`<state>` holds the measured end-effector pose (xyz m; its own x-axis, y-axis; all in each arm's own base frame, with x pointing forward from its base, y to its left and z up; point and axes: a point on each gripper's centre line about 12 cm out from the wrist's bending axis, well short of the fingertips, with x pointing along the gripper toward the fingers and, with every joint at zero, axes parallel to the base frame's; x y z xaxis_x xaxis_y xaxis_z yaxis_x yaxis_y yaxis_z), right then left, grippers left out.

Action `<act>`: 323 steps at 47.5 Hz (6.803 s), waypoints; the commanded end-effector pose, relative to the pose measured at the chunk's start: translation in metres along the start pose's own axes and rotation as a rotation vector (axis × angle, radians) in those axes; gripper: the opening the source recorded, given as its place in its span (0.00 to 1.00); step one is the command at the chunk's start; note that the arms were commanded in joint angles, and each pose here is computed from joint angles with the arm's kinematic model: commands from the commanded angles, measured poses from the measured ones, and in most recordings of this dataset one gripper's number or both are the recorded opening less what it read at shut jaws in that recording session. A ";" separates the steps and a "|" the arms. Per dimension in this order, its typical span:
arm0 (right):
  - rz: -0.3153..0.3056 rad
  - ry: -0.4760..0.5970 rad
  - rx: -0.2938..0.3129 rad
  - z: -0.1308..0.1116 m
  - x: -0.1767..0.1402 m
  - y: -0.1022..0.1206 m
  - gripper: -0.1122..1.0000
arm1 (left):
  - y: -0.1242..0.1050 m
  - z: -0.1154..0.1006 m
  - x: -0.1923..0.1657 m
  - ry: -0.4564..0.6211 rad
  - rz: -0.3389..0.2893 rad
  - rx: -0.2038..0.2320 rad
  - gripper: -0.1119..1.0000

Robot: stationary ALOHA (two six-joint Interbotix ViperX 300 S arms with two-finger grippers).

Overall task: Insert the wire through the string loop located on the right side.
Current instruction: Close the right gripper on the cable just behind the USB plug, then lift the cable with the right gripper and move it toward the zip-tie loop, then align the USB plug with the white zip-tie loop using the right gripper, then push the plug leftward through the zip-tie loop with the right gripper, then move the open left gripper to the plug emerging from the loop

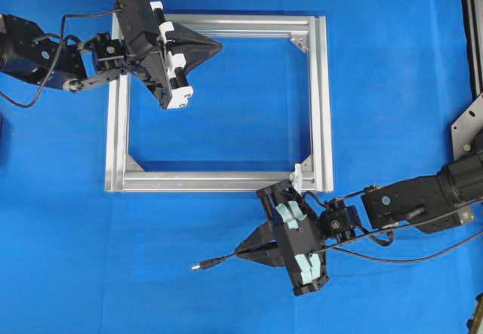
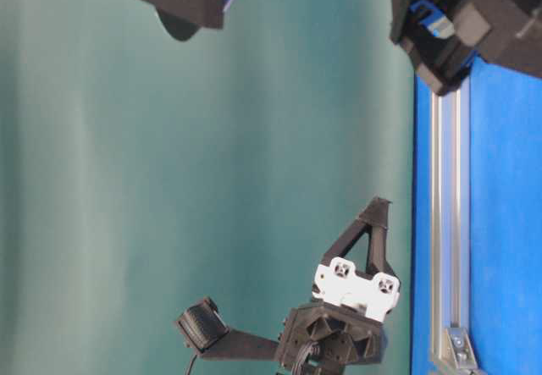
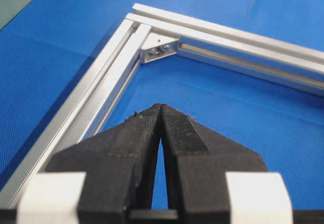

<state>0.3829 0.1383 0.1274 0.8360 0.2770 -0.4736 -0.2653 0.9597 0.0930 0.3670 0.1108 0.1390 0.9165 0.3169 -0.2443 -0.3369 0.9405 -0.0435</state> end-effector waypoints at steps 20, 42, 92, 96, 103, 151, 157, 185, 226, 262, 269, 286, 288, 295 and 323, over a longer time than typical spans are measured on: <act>0.022 -0.016 0.001 -0.012 -0.057 0.005 0.07 | -0.001 0.015 -0.002 -0.044 -0.003 -0.001 0.10; 0.023 0.028 0.019 -0.067 -0.144 -0.003 0.07 | -0.001 0.016 -0.001 -0.054 -0.004 0.000 0.10; -0.177 0.002 0.111 -0.078 -0.169 -0.058 0.07 | -0.001 0.017 -0.001 -0.055 -0.004 0.000 0.10; -0.177 0.007 0.111 -0.080 -0.169 -0.058 0.07 | -0.002 0.017 -0.001 -0.055 -0.006 0.000 0.10; -0.177 0.011 0.111 -0.082 -0.170 -0.058 0.07 | -0.001 0.018 0.000 -0.058 -0.005 0.000 0.10; -0.177 -0.001 0.111 -0.080 -0.170 -0.058 0.07 | -0.001 0.017 -0.001 -0.057 -0.005 0.003 0.10; -0.177 -0.001 0.111 -0.080 -0.170 -0.058 0.07 | -0.001 0.017 -0.001 -0.057 -0.004 0.001 0.10; -0.177 -0.004 0.110 -0.079 -0.169 -0.058 0.07 | -0.001 0.018 0.000 -0.058 -0.006 0.003 0.10; -0.180 -0.042 0.106 -0.053 -0.123 -0.064 0.07 | -0.001 0.018 0.000 -0.060 -0.006 -0.005 0.10; -0.179 -0.038 0.106 -0.046 -0.107 -0.065 0.07 | -0.005 0.017 -0.001 -0.055 -0.015 -0.015 0.10; -0.179 -0.038 0.106 -0.047 -0.107 -0.065 0.07 | -0.022 0.014 -0.002 -0.045 -0.058 -0.007 0.10; -0.179 -0.039 0.106 -0.046 -0.107 -0.065 0.07 | -0.090 0.003 -0.017 -0.020 -0.235 0.032 0.10; -0.178 -0.039 0.104 -0.046 -0.107 -0.065 0.07 | -0.099 0.002 -0.020 -0.021 -0.259 0.037 0.10; -0.179 -0.039 0.103 -0.046 -0.107 -0.065 0.07 | -0.131 -0.002 -0.031 -0.014 -0.344 0.057 0.10; -0.179 -0.043 0.102 -0.045 -0.107 -0.065 0.07 | -0.169 -0.010 -0.047 0.012 -0.448 0.087 0.10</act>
<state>0.2836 0.0427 0.1253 0.8712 0.0982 -0.4810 -0.0575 0.9934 0.0988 0.3739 -0.0620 0.1333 0.9546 -0.1207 -0.2723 0.1076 0.9922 -0.0624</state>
